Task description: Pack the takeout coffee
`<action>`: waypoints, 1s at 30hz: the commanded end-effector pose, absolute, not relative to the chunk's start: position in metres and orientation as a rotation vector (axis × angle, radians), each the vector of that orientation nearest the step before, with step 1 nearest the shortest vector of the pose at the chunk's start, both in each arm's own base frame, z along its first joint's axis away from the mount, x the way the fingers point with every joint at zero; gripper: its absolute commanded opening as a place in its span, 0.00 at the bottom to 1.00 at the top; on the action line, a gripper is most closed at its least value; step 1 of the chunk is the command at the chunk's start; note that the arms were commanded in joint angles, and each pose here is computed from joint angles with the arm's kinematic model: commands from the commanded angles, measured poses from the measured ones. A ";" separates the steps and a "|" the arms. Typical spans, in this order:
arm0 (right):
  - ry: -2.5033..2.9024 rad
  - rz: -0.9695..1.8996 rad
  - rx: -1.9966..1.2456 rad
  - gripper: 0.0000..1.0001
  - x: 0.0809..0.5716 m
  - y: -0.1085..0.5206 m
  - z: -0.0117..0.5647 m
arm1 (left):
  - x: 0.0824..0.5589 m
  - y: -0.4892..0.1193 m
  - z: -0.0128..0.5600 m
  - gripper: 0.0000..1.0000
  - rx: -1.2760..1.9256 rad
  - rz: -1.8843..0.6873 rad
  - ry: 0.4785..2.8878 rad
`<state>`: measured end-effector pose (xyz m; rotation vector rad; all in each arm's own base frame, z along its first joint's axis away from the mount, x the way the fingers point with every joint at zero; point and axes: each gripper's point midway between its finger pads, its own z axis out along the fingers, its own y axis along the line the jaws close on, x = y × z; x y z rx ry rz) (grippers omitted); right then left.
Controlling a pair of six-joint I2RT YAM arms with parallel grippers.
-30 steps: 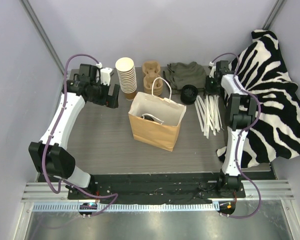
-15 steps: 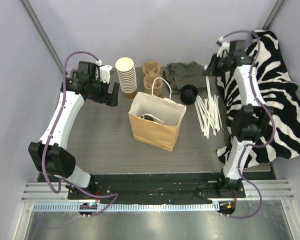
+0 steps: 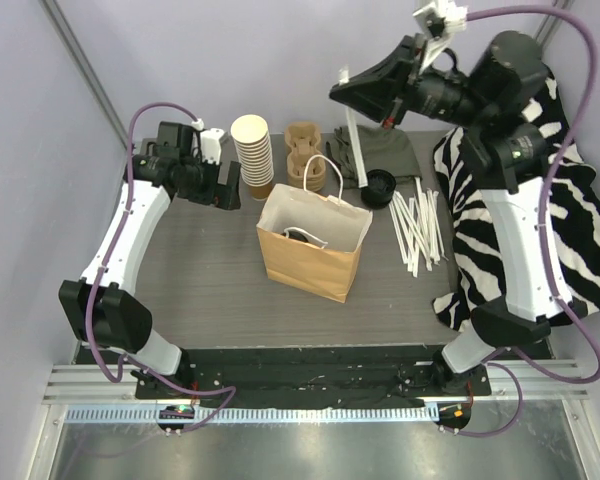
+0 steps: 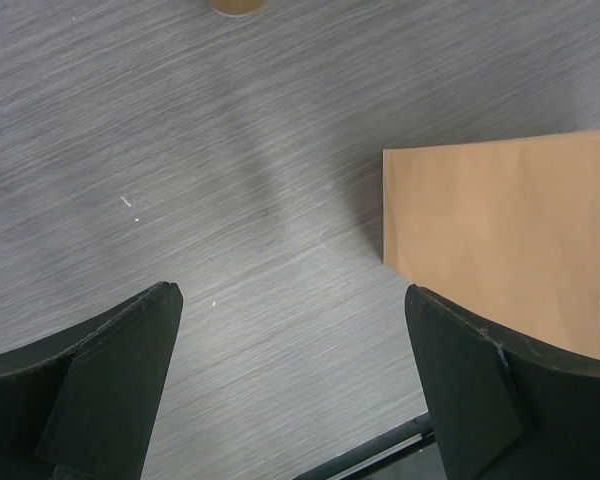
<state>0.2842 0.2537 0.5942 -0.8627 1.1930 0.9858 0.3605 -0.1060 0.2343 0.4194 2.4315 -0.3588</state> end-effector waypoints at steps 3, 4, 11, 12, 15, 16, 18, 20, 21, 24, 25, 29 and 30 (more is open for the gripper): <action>1.286 0.981 -0.994 0.01 0.309 0.308 0.520 | 0.364 -0.108 0.262 1.00 0.387 -0.389 2.315; 1.307 0.948 -1.008 0.01 0.315 0.313 0.504 | 0.362 -0.108 0.259 1.00 0.388 -0.390 2.319; 1.360 0.837 -1.136 0.01 0.314 0.342 0.437 | 0.348 -0.107 0.254 1.00 0.347 -0.415 2.328; 1.350 0.826 -1.147 0.01 0.311 0.341 0.436 | 0.347 -0.106 0.253 1.00 0.345 -0.412 2.329; 1.376 0.793 -1.186 0.01 0.308 0.340 0.413 | 0.344 -0.105 0.253 0.99 0.348 -0.405 2.328; 1.394 0.793 -1.196 0.01 0.308 0.340 0.402 | 0.344 -0.105 0.253 1.00 0.348 -0.406 2.326; 1.391 0.788 -1.215 0.09 0.304 0.338 0.397 | 0.344 -0.105 0.254 1.00 0.350 -0.405 2.324; 1.401 0.784 -1.230 0.19 0.302 0.336 0.389 | 0.344 -0.105 0.255 1.00 0.358 -0.404 2.321; 1.400 0.773 -1.242 0.29 0.301 0.335 0.386 | 0.344 -0.105 0.255 1.00 0.359 -0.405 2.324; 1.412 0.759 -1.237 0.55 0.298 0.329 0.387 | 0.342 -0.109 0.256 1.00 0.386 -0.434 2.340; 1.404 0.756 -1.230 0.59 0.296 0.328 0.394 | 0.343 -0.109 0.262 1.00 0.384 -0.431 2.333; 1.405 0.772 -1.171 0.75 0.294 0.325 0.415 | 0.344 -0.104 0.264 1.00 0.407 -0.418 2.355; 1.399 0.772 -1.146 0.79 0.295 0.325 0.423 | 0.344 -0.103 0.267 1.00 0.402 -0.425 2.351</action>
